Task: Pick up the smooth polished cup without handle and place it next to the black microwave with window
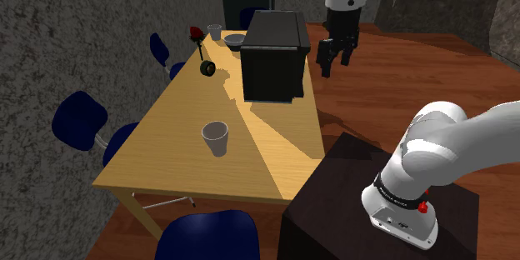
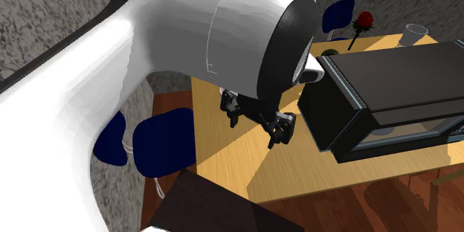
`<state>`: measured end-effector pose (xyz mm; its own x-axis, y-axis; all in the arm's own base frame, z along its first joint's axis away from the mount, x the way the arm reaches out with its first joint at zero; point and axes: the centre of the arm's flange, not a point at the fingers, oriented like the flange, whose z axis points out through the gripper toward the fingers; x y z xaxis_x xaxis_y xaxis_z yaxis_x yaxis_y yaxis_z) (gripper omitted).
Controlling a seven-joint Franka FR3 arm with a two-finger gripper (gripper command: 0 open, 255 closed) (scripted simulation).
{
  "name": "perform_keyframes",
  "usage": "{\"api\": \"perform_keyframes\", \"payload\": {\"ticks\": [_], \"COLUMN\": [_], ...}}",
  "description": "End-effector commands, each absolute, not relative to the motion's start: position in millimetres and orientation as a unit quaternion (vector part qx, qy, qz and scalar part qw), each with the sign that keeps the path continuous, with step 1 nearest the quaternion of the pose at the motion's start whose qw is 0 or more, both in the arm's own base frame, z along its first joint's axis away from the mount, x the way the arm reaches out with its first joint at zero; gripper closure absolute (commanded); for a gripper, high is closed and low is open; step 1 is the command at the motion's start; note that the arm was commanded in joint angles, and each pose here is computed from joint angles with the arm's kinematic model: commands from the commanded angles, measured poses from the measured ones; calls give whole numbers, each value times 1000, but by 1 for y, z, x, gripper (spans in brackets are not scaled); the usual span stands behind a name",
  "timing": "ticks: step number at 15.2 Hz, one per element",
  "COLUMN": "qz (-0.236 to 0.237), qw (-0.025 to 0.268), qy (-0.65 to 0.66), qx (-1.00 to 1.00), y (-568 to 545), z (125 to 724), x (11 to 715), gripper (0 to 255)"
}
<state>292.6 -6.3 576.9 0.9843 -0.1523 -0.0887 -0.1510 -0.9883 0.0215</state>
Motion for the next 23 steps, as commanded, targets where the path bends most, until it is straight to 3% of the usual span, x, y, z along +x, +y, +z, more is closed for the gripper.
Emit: {"api": "perform_keyframes", "payload": {"ticks": [1,23], "qz": [-45,-1], "qw": [7,-33], "qy": [-76,-56], "qx": [996,998], "y": [-6,79], "z": [577,395], "x": [293,483], "gripper": [0,0]}}
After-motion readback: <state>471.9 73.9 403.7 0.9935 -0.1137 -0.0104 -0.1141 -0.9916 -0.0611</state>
